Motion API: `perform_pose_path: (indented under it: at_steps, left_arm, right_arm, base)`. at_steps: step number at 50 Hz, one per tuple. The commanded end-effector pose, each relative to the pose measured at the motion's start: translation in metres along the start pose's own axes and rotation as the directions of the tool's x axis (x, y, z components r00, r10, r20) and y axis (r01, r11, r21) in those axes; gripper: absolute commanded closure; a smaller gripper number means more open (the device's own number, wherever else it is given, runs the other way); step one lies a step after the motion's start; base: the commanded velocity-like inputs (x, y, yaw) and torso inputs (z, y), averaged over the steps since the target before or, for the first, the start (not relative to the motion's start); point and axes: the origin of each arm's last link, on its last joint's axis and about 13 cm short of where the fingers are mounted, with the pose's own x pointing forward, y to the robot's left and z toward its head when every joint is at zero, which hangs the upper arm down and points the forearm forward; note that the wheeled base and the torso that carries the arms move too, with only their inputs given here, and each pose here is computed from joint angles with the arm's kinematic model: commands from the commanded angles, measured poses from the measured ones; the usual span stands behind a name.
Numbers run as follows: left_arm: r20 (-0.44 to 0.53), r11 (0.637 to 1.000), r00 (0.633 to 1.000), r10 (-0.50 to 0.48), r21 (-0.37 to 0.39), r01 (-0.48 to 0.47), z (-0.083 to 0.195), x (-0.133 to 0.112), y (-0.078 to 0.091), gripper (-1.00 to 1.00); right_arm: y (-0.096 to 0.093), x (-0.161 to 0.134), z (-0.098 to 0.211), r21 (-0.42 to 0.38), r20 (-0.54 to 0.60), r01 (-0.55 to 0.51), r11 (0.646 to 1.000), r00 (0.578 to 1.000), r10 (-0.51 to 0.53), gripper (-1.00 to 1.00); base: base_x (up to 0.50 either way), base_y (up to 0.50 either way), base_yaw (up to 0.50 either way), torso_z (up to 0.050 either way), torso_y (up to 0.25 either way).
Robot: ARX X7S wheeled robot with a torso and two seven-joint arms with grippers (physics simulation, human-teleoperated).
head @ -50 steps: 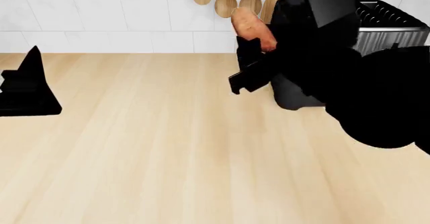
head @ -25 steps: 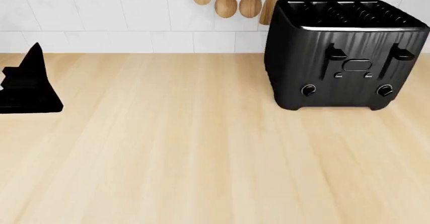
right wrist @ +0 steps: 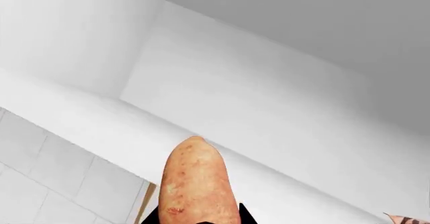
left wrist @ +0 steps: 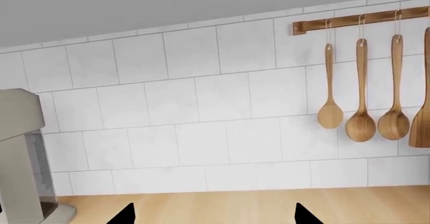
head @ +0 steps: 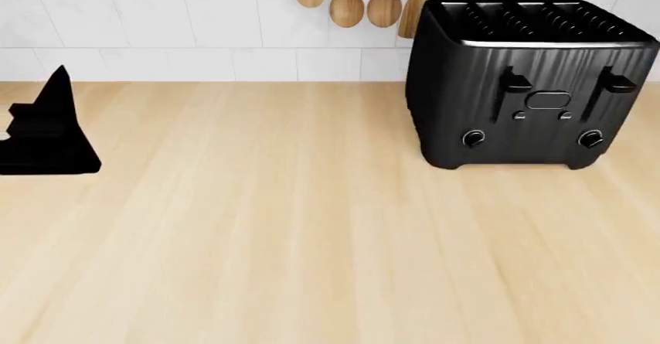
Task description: Pick the sweet potato from the counter and place it in the cabinet.
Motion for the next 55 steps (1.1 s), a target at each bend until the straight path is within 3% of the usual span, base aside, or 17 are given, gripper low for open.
perform_pose_path:
  at_steps: [1,12,20,33,49,55]
  left_arm:
    - [0.001,1.000,1.000,0.000,-0.001,0.000,0.000,-0.002,0.000,-1.00]
    - [0.003,1.000,1.000,0.002,0.000,-0.002,0.001,-0.003,0.001,-1.00]
    - [0.003,1.000,1.000,0.002,-0.002,-0.002,0.002,-0.003,0.000,-1.00]
    - [0.003,1.000,1.000,0.004,-0.001,-0.004,0.002,-0.002,0.000,-1.00]
    - [-0.004,1.000,1.000,0.002,0.004,-0.002,0.001,0.002,-0.002,-1.00]
    - [-0.008,1.000,1.000,0.002,0.000,-0.002,-0.002,0.004,-0.001,-1.00]
  right_arm:
    - [-0.014,0.036,0.000,-0.037,-0.059,0.045,0.998,0.997,-0.048,1.00]
    - [-0.023,0.043,0.013,-0.040,-0.052,0.071,0.997,0.996,-0.073,1.00]
    - [-0.029,0.044,0.038,-0.043,-0.022,0.080,0.996,0.996,-0.081,1.00]
    - [-0.037,0.064,0.054,-0.052,-0.061,0.086,0.995,0.994,-0.089,1.00]
    - [-0.039,0.081,0.048,-0.045,-0.305,0.095,0.994,0.946,-0.104,1.00]
    - [-0.037,0.083,0.042,-0.042,-0.338,0.092,0.995,0.936,-0.101,1.00]
  base:
    - [0.00,0.00,0.00,0.000,0.000]
    - [0.00,0.00,0.00,0.000,0.000]
    - [0.00,0.00,0.00,0.000,0.000]
    - [0.00,0.00,0.00,0.000,0.000]
    - [0.00,0.00,0.00,0.000,0.000]
    - [0.00,0.00,0.00,0.000,0.000]
